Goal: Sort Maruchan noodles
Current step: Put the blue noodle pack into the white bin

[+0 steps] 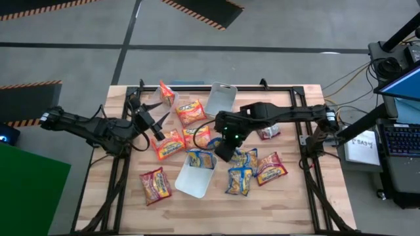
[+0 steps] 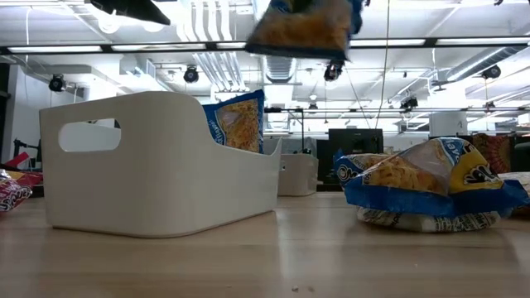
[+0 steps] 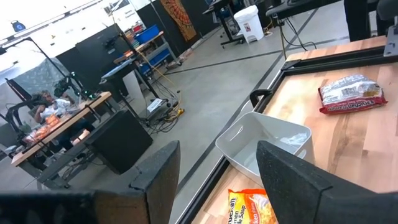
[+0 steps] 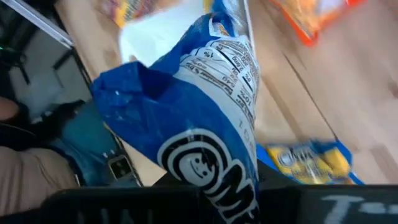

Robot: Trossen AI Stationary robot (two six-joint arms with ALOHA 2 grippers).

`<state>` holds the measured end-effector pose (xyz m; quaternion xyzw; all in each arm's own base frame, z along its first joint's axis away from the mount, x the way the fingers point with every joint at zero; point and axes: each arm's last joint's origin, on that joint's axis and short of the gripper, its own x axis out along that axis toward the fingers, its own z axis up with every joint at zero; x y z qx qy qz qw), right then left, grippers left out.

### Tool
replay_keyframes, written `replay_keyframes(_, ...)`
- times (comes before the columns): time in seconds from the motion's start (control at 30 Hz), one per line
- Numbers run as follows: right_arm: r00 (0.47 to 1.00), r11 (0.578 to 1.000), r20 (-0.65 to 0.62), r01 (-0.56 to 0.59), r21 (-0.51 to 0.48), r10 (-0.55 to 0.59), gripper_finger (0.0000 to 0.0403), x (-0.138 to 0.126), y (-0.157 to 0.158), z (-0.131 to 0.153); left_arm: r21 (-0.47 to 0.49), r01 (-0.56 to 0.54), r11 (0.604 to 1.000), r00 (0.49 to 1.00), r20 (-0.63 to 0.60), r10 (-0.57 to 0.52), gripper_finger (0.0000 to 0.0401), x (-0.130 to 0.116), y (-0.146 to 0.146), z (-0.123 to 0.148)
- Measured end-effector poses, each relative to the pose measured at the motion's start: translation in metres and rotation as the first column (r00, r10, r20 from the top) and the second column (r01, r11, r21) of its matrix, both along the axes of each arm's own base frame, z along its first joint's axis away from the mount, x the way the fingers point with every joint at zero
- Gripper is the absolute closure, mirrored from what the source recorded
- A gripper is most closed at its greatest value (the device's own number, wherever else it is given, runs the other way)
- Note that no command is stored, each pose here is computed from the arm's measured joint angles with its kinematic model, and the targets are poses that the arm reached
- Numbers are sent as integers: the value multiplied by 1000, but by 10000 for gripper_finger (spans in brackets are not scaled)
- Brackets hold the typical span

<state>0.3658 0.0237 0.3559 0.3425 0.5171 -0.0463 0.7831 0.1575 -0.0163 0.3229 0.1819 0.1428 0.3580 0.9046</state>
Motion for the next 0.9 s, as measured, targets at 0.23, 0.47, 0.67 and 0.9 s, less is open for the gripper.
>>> replay_keyframes(0.23,993,999,109,-47,-1,47,390,32,15,-2,-3,0,1000,1000,3,0,205,-2,0,0)
replay_keyframes(0.47,986,992,114,-115,-44,119,390,64,19,-19,-6,11,1000,1000,4,-11,205,-7,0,1)
replay_keyframes(0.67,975,981,121,-175,-81,184,390,85,21,-31,-22,32,999,999,31,-32,205,-17,-1,4)
replay_keyframes(0.9,974,976,57,-216,-37,218,390,101,23,-64,-52,38,998,997,63,-34,205,-29,2,6)
